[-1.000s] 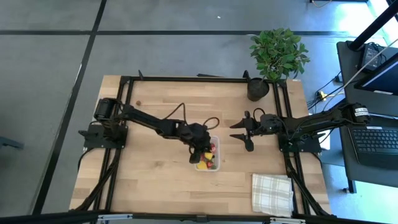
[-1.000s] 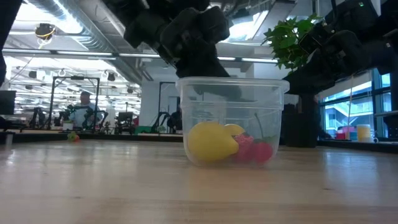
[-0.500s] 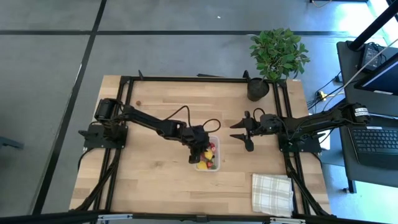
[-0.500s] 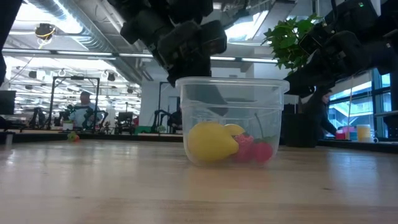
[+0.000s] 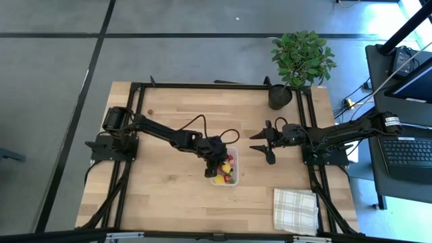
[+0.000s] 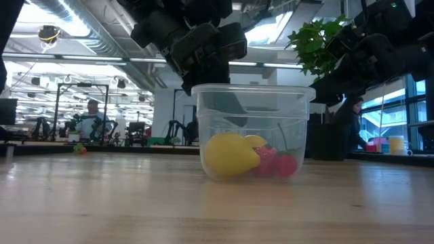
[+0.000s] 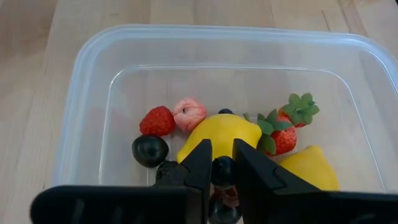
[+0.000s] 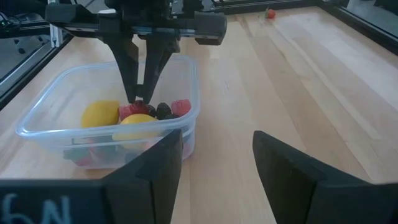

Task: Pick and placing Produce into tupperware
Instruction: Put the blueberry into the transparent bin

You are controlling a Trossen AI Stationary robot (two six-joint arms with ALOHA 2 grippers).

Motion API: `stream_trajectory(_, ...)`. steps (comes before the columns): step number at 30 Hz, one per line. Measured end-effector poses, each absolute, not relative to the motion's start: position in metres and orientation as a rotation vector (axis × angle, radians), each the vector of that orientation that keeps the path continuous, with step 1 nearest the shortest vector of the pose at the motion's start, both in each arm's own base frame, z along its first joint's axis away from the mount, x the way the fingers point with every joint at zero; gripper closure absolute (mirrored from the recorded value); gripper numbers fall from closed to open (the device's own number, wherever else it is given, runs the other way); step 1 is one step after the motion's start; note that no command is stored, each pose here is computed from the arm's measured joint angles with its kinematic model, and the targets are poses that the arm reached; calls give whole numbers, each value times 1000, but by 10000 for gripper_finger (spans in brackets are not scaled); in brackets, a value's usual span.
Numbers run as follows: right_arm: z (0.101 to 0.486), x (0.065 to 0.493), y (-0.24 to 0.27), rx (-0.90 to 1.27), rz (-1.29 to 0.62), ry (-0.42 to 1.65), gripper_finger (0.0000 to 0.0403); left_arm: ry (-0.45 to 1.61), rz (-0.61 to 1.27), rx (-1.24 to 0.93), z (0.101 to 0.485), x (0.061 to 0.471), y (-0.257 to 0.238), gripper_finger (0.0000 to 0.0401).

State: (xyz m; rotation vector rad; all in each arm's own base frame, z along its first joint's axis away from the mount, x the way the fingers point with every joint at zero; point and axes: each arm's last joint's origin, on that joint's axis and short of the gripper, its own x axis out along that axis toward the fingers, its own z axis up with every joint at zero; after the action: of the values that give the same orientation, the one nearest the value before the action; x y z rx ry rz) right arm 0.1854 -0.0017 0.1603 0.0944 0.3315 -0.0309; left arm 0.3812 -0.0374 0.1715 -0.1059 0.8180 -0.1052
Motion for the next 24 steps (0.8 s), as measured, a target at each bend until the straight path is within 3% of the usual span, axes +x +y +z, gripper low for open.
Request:
stream_trajectory(17, 160, 185, -2, 92, -31, 332, 205, 813, -129, -52, 172, 381, -37, 351)
stream_trajectory(24, 160, 185, -2, 92, -31, 332, 205, 812, -138, -31, 171, 381, -37, 321)
